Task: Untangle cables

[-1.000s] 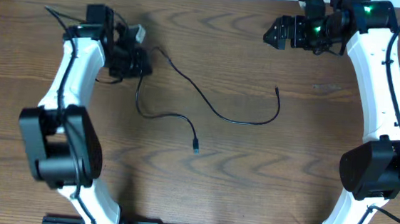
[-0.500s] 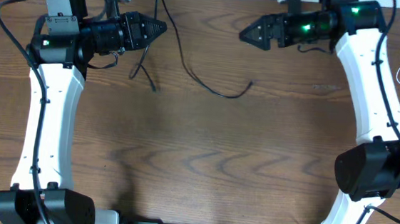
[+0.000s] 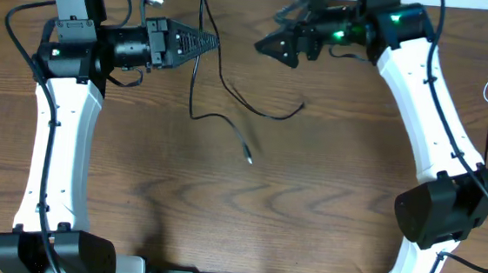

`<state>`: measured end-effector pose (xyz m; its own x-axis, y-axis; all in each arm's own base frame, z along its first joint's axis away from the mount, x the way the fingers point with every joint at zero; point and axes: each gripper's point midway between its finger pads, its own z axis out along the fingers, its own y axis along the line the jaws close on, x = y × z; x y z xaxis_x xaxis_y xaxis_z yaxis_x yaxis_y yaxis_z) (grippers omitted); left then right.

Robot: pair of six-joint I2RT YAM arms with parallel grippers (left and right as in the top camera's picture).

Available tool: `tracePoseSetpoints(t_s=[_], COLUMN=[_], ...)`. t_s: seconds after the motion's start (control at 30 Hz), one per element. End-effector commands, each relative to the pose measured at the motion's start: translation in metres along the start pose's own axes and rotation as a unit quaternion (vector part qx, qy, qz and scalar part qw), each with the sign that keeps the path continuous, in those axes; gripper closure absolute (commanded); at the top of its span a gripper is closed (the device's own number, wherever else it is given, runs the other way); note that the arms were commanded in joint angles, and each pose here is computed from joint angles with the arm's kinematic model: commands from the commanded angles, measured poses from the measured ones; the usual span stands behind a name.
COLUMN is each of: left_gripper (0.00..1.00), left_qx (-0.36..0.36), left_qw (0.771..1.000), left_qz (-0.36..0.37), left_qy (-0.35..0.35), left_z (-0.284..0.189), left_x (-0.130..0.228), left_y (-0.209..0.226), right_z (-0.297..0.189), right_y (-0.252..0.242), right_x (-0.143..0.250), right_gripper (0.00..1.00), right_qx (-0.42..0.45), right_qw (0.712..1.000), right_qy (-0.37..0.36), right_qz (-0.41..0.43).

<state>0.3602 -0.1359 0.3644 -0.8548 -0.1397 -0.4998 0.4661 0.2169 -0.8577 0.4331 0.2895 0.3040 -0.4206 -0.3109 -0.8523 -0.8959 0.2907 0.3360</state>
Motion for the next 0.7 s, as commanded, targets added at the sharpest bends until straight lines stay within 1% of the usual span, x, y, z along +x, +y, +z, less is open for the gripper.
tracePoseSetpoints(t_s=[0.0, 0.1, 0.23, 0.37, 0.5, 0.67], left_gripper=[0.93, 0.93, 0.92, 0.93, 0.92, 0.92], left_qx=[0.062, 0.064, 0.074, 0.091, 0.106, 0.112], left_qw=[0.998, 0.997, 0.996, 0.992, 0.988, 0.986], left_qz=[0.0, -0.018, -0.032, -0.029, -0.026, -0.025], left_qy=[0.02, 0.025, 0.047, 0.078, 0.107, 0.118], left_z=[-0.004, -0.001, 0.012, 0.031, 0.048, 0.054], left_x=[0.007, 0.009, 0.017, 0.031, 0.045, 0.05], left_y=[-0.035, -0.037, -0.044, -0.055, -0.065, -0.069], right_z=[0.018, 0.027, 0.037, 0.044, 0.041, 0.023], right_y=[0.016, 0.026, 0.024, 0.019, 0.012, -0.007], right_x=[-0.005, -0.012, -0.019, -0.024, -0.031, -0.046], right_gripper=[0.07, 0.09, 0.09, 0.13, 0.26, 0.36], right_qx=[-0.045, -0.08, -0.083, -0.083, -0.073, -0.051], right_qw=[0.997, 0.993, 0.992, 0.991, 0.99, 0.99], right_qy=[-0.012, -0.033, -0.046, -0.058, -0.073, -0.1], right_qz=[-0.055, -0.076, -0.081, -0.086, -0.101, -0.086])
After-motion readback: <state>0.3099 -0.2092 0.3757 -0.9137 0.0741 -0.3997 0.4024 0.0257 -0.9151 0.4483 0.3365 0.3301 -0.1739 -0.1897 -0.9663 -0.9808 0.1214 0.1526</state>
